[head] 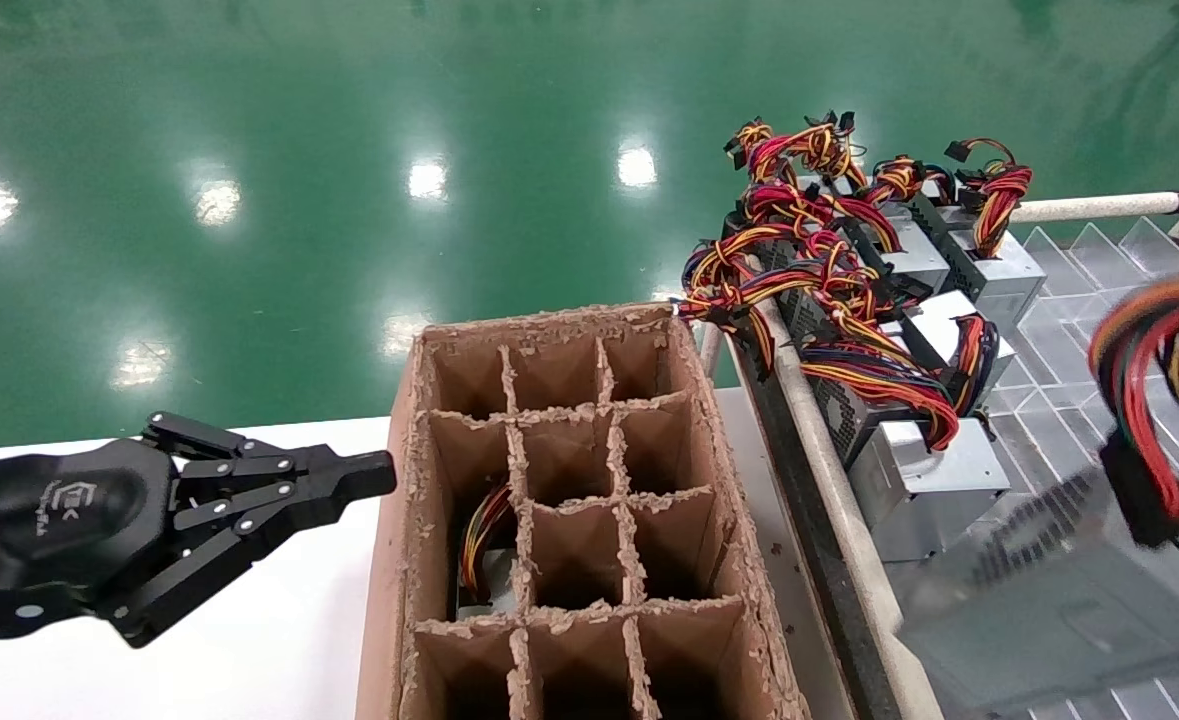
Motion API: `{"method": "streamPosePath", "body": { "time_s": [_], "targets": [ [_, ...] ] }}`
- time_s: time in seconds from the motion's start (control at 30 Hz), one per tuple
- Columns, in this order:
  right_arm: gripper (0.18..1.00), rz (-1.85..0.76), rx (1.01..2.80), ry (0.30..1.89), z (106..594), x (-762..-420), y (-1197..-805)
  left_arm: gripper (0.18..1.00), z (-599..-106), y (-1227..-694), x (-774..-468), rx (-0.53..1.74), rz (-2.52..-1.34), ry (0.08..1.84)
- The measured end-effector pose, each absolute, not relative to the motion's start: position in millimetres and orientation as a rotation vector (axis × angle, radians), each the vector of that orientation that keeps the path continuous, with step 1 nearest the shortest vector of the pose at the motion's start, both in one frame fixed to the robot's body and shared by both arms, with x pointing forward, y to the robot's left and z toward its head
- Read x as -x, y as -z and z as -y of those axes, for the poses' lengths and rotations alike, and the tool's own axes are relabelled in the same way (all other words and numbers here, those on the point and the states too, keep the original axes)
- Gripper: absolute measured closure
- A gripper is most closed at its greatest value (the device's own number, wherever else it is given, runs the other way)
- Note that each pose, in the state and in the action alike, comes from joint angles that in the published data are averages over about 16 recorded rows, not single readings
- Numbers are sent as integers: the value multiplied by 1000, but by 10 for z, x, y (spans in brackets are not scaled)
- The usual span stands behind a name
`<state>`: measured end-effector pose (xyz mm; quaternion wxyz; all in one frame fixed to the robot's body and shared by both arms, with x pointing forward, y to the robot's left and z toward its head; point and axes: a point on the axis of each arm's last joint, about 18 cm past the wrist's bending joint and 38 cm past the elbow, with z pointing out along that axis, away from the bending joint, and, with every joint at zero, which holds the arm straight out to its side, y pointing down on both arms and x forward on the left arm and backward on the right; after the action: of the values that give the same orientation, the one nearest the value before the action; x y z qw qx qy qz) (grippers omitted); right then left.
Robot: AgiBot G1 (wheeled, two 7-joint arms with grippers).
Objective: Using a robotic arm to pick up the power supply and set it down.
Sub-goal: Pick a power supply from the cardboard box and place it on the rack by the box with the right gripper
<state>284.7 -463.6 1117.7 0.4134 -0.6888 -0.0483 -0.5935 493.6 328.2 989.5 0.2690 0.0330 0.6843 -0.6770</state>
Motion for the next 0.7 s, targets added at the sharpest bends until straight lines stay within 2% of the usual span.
{"method": "streamPosePath", "body": {
  "time_s": [0.4, 0.7],
  "targets": [
    [964, -49, 1828, 1406, 4839, -2995, -10779, 993, -3282, -9895, -4936, -89, -1845, 1825],
    [964, -174, 1936, 1368, 4902, -3271, -10746, 993, -3282, -9895, -4936, -89, -1845, 1825]
  ]
}}
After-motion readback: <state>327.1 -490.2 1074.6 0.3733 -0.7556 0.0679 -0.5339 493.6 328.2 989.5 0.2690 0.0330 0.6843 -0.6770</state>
